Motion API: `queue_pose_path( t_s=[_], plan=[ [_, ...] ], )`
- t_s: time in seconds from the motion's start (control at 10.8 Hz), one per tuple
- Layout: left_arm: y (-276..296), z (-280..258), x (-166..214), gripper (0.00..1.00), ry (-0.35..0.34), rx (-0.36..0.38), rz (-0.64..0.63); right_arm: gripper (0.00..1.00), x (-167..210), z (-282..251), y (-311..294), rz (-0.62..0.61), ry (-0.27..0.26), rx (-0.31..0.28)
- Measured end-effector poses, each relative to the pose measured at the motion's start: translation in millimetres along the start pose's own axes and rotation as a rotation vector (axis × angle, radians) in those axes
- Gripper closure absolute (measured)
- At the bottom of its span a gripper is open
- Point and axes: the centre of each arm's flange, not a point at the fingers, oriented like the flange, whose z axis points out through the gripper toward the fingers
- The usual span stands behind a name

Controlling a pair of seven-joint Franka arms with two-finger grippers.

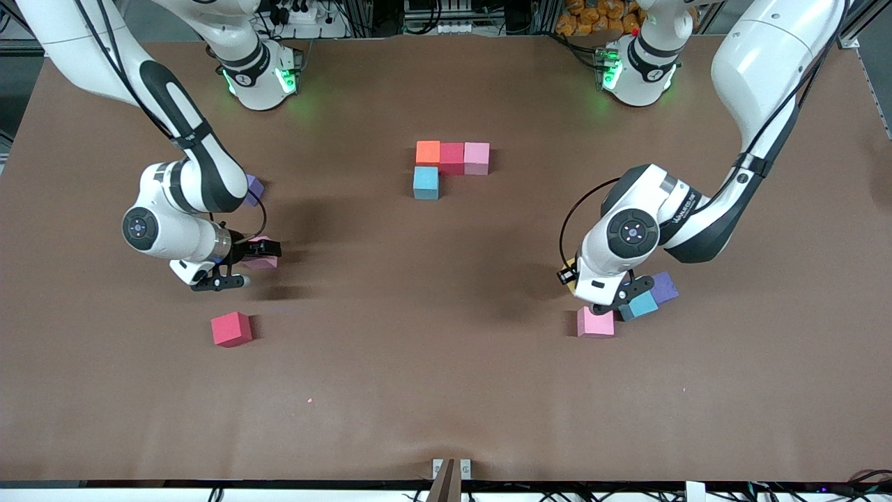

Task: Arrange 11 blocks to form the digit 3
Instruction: 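Carry the lavender cube toward the cube row with the right gripper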

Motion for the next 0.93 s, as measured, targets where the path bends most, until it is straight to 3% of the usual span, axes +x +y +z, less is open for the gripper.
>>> queue_pose_path(
  t_s=[0.28,0.56,0.74,0.93],
  plan=[
    [0.3,-2.6,1.7,0.46,0.003,-0.005,-0.003,0.00,-4.6,17.0,2.5,0.003,0.022,0.000],
    [0.6,-4.7,3.0,0.46,0.006,-0.008,-0.004,0.07,-6.5,21.8,3.0,-0.003,0.022,0.000],
    [0.6,-5.1,3.4,0.46,0.006,-0.009,-0.005,0.37,-5.2,18.9,2.7,-0.015,0.030,-0.001],
    [0.6,-5.2,3.4,0.46,0.006,-0.009,-0.005,0.41,0.6,9.5,-3.7,-0.029,0.027,-0.001]
  ],
)
